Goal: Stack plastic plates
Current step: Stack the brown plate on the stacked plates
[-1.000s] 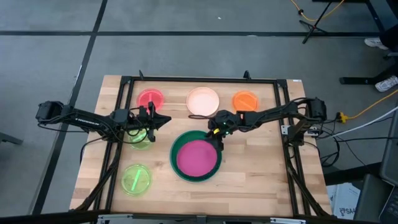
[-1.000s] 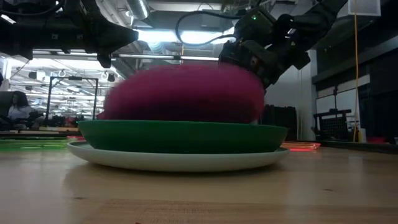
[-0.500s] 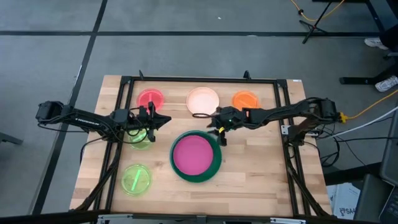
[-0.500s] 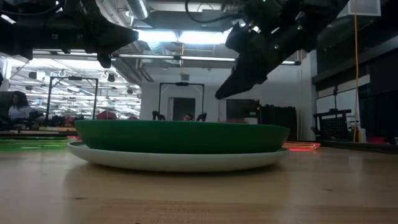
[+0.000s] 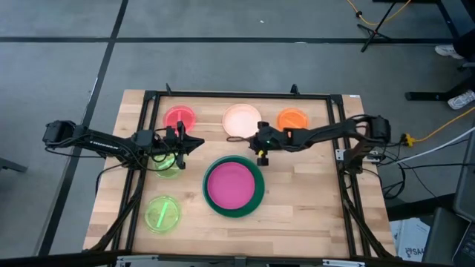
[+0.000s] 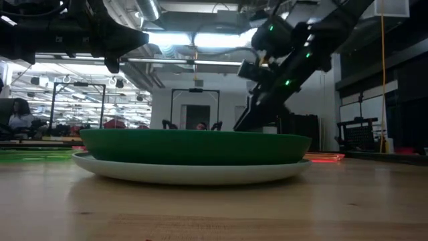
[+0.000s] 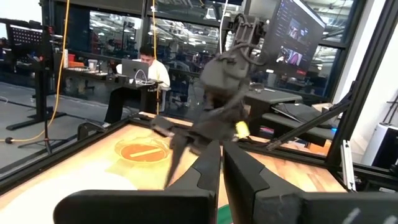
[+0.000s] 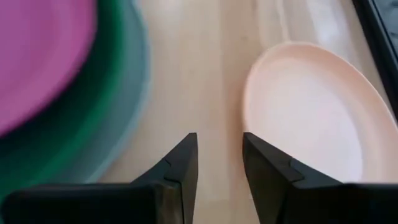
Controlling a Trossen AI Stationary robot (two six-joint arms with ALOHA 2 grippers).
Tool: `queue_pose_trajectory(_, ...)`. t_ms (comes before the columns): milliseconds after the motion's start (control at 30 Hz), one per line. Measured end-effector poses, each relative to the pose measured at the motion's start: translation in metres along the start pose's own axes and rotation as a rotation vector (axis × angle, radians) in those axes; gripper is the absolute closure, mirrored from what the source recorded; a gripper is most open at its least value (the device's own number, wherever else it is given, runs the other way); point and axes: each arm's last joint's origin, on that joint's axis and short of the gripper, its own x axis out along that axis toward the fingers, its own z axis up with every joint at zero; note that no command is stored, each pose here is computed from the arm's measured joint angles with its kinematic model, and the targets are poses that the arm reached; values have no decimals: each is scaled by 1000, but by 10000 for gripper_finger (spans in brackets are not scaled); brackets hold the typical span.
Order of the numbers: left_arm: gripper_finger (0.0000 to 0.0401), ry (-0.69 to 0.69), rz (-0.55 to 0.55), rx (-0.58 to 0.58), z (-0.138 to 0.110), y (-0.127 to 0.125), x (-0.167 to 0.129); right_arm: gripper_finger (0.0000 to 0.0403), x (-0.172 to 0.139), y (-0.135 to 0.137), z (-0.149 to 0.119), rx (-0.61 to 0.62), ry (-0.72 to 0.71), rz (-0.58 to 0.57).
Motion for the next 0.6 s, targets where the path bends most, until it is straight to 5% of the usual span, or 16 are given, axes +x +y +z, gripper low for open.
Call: queue_pose_trajectory(600, 390, 0, 1, 0, 0, 0, 0, 288, 51, -36, -15, 99, -17, 10)
